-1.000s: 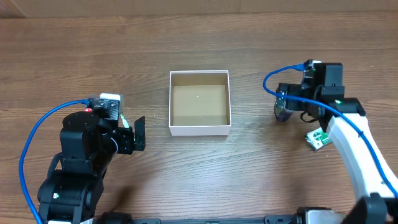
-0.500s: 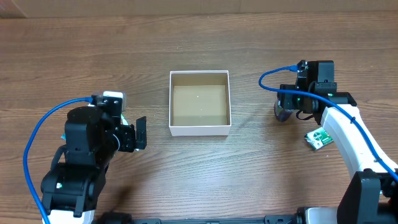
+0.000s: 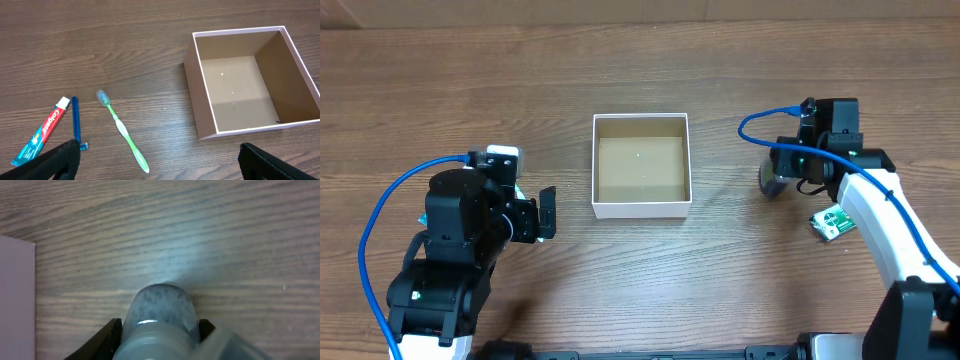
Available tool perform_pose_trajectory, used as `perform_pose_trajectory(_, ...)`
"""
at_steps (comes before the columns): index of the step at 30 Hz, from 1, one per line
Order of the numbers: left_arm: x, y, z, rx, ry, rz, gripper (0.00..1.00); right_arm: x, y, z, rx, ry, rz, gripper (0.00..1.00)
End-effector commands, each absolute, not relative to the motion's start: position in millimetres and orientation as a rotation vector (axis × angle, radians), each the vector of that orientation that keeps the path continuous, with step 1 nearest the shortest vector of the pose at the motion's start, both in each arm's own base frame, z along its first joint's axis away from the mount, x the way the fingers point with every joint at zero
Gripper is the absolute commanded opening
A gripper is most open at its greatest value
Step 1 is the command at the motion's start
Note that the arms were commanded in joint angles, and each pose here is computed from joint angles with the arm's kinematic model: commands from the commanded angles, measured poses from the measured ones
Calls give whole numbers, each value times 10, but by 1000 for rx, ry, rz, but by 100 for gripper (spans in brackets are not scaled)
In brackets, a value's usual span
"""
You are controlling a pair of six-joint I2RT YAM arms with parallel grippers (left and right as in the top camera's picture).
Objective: Pack container
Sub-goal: 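Carry the pump bottle into the white box and release it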
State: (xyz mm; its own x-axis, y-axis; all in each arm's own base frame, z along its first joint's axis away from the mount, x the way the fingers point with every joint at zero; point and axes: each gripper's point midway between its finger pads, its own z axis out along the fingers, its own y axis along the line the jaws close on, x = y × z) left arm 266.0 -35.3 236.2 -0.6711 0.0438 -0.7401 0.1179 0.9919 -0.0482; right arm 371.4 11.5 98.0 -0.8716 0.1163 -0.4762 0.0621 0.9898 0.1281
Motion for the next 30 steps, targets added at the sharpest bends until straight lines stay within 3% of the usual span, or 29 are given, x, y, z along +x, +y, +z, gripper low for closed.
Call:
perform_pose_trajectory(1,2680,-406,2495,116,2271,-148,100,3761,207,1900,95,2396,138,4)
perform_pose_trajectory(3,2688,-407,2505,116,2265,-148,100,3634,318,2384,49,2297,103,4)
perform_pose_trajectory(6,2691,-372,2501,106,2267,-125,100,3346,962,3176,-74,2137,188,4)
perform_pose_trajectory(9,2590,-57,2483,-97,2314,30,100,3316,1687,3316,-218,2067,230,4)
perform_pose_trajectory(12,2508,-41,2574,-106,2329,35,100,3459,2279,3184,-300,2026,272,4)
perform_pose_trajectory(17,2507,-43,2566,-105,2335,35,100,3758,2821,2469,-329,2123,281,4)
perform_pose_trajectory(22,2506,-92,2562,-91,2339,1,100,4015,3053,1951,-282,2178,265,4)
perform_pose_trajectory(30,2504,-106,2556,-87,2342,-8,100,4160,3186,1602,-265,2253,297,3)
